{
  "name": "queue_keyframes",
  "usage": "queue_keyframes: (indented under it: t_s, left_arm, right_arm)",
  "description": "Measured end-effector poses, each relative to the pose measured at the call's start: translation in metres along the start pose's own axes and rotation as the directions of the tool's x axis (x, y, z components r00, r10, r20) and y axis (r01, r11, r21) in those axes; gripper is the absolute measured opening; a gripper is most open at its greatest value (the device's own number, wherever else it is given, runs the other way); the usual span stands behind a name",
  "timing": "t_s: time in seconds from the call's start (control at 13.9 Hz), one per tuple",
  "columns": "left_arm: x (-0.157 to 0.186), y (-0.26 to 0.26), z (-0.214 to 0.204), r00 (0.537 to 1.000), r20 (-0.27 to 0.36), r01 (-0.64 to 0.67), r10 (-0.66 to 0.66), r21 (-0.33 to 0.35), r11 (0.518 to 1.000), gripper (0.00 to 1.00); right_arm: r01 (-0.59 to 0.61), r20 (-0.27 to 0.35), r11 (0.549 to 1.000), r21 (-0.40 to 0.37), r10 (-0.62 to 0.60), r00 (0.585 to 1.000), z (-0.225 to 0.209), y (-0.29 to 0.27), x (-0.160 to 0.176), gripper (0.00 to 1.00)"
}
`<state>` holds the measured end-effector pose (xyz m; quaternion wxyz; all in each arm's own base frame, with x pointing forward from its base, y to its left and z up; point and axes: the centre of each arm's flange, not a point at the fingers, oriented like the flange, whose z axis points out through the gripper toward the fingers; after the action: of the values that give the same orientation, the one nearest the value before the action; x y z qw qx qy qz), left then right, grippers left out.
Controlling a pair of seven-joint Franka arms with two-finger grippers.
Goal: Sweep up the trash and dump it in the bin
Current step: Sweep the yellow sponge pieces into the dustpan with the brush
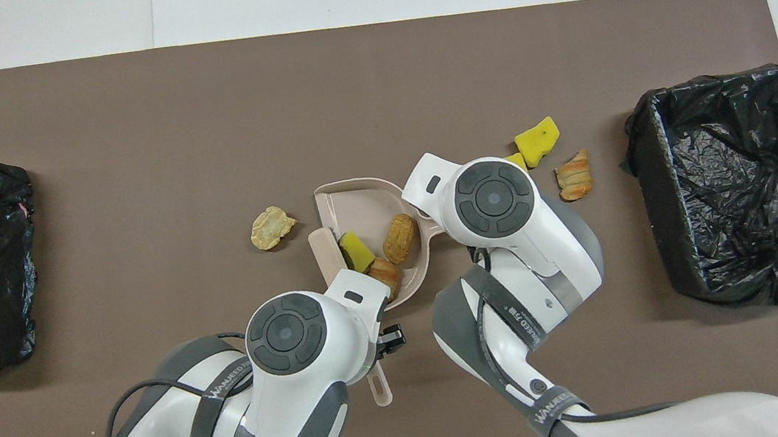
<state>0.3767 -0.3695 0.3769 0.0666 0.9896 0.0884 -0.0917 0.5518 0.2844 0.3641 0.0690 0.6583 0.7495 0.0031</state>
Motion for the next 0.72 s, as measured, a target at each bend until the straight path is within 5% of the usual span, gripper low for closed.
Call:
queue_keyframes:
  t_s: [0.29, 0.72]
  left_arm:
    - [0.01, 0.013, -0.012, 1.0, -0.017, -0.02, 0.02, -0.017, 1.0, 0.27]
    - [0.053, -0.03, -0.02, 0.993, -0.04, -0.104, 0.109, 0.124, 0.987, 0.27]
  right_arm:
    - [0.0, 0.0, 1.0, 0.0, 0.0, 1.0, 0.0, 0.0, 0.0, 0.32]
    - [-0.006, 0.001, 1.0, 0.002, 0.006, 1.0, 0.001, 0.001, -0.004, 0.32]
